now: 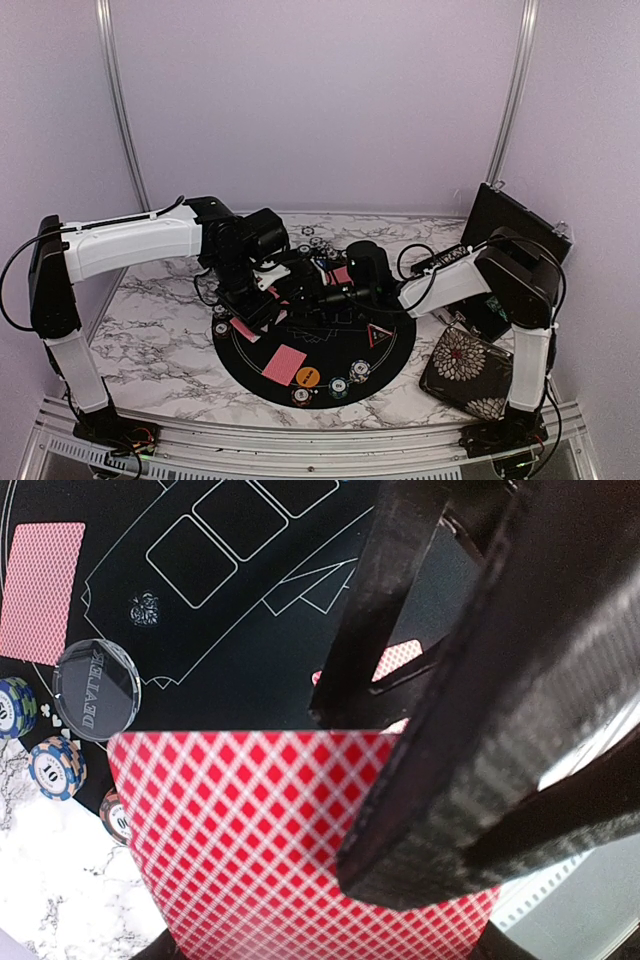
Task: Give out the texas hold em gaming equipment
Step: Pick up the poker card from the face-down deck piles.
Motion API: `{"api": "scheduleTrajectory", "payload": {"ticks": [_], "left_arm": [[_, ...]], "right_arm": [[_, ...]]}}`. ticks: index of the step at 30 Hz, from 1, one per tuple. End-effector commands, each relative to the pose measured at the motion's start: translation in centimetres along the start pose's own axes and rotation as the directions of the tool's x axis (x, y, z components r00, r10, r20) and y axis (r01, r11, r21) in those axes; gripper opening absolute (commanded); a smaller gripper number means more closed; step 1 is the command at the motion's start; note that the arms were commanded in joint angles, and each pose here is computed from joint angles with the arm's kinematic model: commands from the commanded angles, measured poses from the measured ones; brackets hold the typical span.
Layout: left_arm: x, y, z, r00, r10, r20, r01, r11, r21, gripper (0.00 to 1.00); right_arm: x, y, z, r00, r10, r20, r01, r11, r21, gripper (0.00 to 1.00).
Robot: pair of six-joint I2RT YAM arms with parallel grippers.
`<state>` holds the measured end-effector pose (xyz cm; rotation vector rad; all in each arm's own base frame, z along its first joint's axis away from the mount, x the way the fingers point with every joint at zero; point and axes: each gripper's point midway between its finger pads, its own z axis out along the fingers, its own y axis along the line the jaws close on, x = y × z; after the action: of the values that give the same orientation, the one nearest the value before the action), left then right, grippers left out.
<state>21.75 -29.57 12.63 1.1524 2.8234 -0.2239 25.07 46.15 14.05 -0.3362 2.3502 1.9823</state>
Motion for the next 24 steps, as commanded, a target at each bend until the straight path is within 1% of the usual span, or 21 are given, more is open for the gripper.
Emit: {"api": "scheduleTrajectory", "payload": {"ticks": [1, 12, 17, 20, 24], "left_arm": [[0.0, -0.2, -0.9, 1.0, 0.016, 0.02, -0.016, 1.0, 0.008, 0.44], [0.0, -0.3, -1.0, 1.0, 0.017, 0.02, -0.017, 1.0, 0.008, 0.44], [0.0, -0.3, -1.0, 1.0, 0.015, 0.02, -0.015, 1.0, 0.008, 0.44], [0.0, -0.2, -1.0, 1.0, 0.016, 0.021, -0.016, 1.0, 0.007, 0.44], [0.1, -0.3, -0.9, 1.0, 0.016, 0.019, -0.016, 1.0, 0.008, 0.44]], "right_arm": [[-0.6, 1.4, -1.0, 0.999, -0.017, 0.033, 0.018, 1.0, -0.012, 0.46], [-0.8, 2.5, -1.7, 0.998, -0.024, 0.055, 0.026, 0.999, -0.037, 0.46], [-1.0, 2.4, -1.7, 0.998, -0.021, 0.06, 0.023, 0.999, -0.036, 0.44], [-1.0, 2.3, -1.7, 0.998, -0.02, 0.063, 0.022, 0.999, -0.037, 0.39], [-1.2, 2.3, -2.1, 0.997, -0.02, 0.078, 0.023, 0.999, -0.032, 0.37]]}}
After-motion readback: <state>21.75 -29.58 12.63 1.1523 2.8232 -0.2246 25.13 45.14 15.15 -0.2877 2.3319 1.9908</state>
